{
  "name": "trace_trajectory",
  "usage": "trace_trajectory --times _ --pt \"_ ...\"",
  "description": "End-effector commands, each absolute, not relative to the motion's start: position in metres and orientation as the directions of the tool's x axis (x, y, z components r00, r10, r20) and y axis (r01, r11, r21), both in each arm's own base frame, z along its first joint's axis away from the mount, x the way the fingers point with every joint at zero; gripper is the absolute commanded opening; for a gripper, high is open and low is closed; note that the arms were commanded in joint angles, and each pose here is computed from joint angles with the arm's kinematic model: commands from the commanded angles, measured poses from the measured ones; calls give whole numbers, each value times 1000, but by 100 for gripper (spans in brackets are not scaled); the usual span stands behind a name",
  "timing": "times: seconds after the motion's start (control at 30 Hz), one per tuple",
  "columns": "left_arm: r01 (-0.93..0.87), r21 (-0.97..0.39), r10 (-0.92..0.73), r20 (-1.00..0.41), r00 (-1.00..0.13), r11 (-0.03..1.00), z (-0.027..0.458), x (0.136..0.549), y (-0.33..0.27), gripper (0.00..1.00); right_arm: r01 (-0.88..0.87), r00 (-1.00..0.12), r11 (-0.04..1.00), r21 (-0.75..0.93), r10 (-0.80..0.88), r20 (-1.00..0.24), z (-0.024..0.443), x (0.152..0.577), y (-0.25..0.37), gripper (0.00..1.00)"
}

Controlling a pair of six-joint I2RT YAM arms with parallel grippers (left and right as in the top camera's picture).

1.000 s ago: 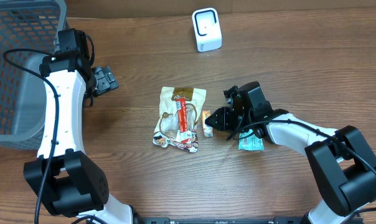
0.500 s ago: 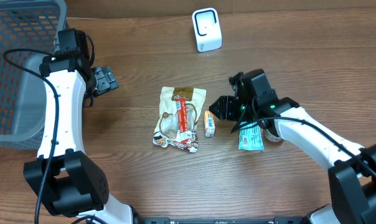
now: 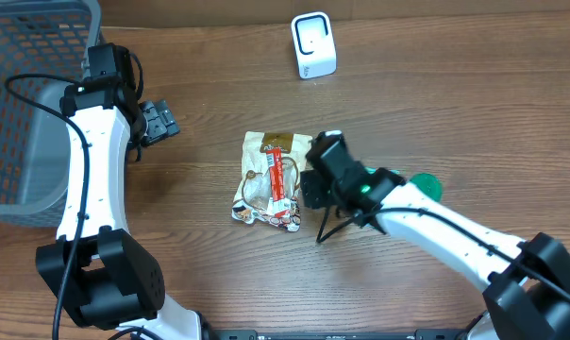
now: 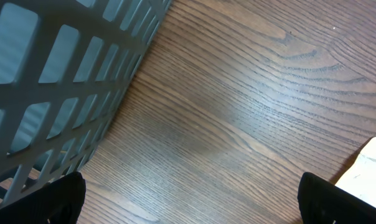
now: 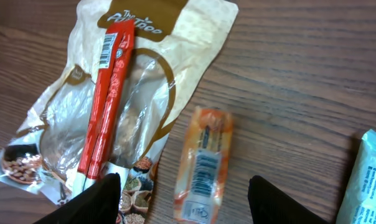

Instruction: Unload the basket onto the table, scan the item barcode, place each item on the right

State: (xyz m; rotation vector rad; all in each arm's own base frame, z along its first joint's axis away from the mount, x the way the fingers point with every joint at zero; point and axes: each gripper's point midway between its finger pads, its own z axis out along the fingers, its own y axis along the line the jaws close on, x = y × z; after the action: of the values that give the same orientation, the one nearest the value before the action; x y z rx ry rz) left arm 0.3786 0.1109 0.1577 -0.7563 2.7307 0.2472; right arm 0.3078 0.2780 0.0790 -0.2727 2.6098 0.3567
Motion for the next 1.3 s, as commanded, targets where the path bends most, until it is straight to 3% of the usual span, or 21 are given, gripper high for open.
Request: trace_trajectory --times 0.0,0.4,0.6,0.8,0.83,0.9,0.93,1.1,1.2,1.23,1.27 --pt "-511 72 -455 -360 -814 857 172 381 110 100 -218 -818 973 81 -136 -558 78 323 271 67" --pt "-511 72 -455 -360 -814 857 172 381 110 100 -240 -849 963 121 -147 -508 51 319 285 66" --pt "-511 72 -455 -360 -814 857 172 381 110 100 -241 -861 960 140 -145 -487 48 315 287 56" --pt "-511 72 -455 -360 -814 857 172 381 110 100 -230 -868 964 136 -140 -476 43 314 286 53" --pt "-511 72 -455 -360 -814 857 172 381 110 100 -230 -869 964 135 -141 -474 43 313 286 49" --pt "-511 72 -455 -360 -814 857 172 381 110 100 -229 -870 964 133 -142 -472 42 313 285 29" --pt "-511 72 -455 -360 -814 857 172 381 110 100 -229 -870 964 133 -142 -472 42 313 285 26" --pt "-511 72 -455 -360 -814 857 172 381 110 100 -229 -869 965 132 -141 -474 42 313 285 34" --pt "-511 72 -455 -360 -814 857 172 381 110 100 -229 -868 964 133 -140 -477 43 314 285 48" --pt "-511 72 -455 -360 -814 857 172 381 110 100 -229 -867 964 135 -139 -479 43 315 286 47" --pt "-511 72 -455 -360 -814 857 172 381 110 100 -230 -865 964 137 -138 -483 44 315 287 34"
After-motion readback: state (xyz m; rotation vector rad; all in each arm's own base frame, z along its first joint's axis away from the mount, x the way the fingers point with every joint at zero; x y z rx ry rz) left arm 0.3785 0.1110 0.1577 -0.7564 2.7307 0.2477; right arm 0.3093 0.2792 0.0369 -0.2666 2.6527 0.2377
